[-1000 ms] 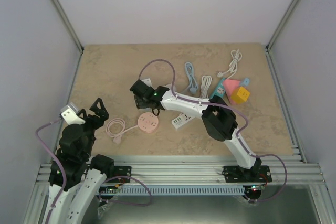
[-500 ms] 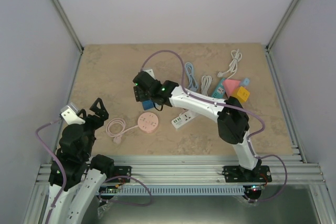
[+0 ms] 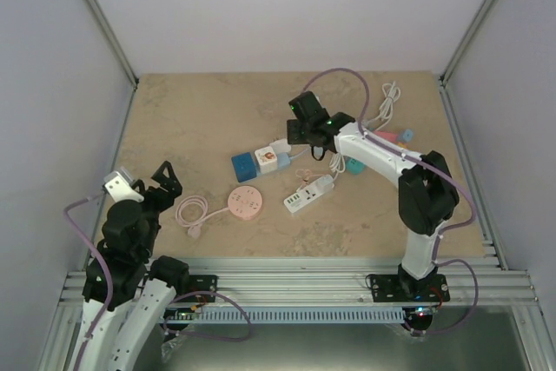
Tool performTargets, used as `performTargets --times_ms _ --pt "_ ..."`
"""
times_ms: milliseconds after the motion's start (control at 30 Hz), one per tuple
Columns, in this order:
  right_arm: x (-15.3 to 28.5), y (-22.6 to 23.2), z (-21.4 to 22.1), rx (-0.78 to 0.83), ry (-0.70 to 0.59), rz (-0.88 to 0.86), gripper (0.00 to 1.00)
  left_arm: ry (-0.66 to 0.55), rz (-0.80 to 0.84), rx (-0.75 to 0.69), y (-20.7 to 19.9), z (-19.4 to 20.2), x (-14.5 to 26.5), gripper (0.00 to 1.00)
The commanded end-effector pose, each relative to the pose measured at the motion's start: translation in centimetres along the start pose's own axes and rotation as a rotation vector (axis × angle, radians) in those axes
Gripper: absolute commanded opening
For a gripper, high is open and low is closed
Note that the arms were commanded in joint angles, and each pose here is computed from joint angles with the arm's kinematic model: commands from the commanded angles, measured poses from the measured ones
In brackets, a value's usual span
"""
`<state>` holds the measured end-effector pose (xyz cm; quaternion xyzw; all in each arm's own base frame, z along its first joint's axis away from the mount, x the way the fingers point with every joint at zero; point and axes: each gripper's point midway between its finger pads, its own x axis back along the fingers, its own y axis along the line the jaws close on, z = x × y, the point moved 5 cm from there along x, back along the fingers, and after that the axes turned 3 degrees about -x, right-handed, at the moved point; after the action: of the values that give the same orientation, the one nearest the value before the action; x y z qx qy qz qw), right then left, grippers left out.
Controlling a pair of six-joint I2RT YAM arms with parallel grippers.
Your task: Insert the plug
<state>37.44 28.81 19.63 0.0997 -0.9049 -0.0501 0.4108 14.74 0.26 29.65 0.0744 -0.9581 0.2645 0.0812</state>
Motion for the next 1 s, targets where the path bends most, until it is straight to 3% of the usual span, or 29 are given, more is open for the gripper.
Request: performTargets --times_ms 0,167,433,733,967 --pt "-2.7 -1.2 1.9 0.104 0.120 -0.009 0.68 -0.003 -0.014 -0.007 0.1 0.0 -0.2 0.99" --pt "-6.3 -0.3 3.0 0.197 0.196 -0.032 0.69 0.003 -0.022 -0.009 0.1 0.1 -0.3 0.99" --pt "-9.9 1.4 2.9 0.260 0.185 -0.052 0.82 0.011 -0.034 -0.009 0.2 0.2 -0.5 1.00" --pt "-13.2 2.7 5.1 0.346 0.295 -0.143 0.91 0.012 -0.041 -0.011 0.2 0.2 -0.6 0.99" --pt "-14.8 1.1 5.6 0.363 0.331 -0.038 0.92 0.016 -0.045 -0.013 0.2 0.3 -0.7 0.99"
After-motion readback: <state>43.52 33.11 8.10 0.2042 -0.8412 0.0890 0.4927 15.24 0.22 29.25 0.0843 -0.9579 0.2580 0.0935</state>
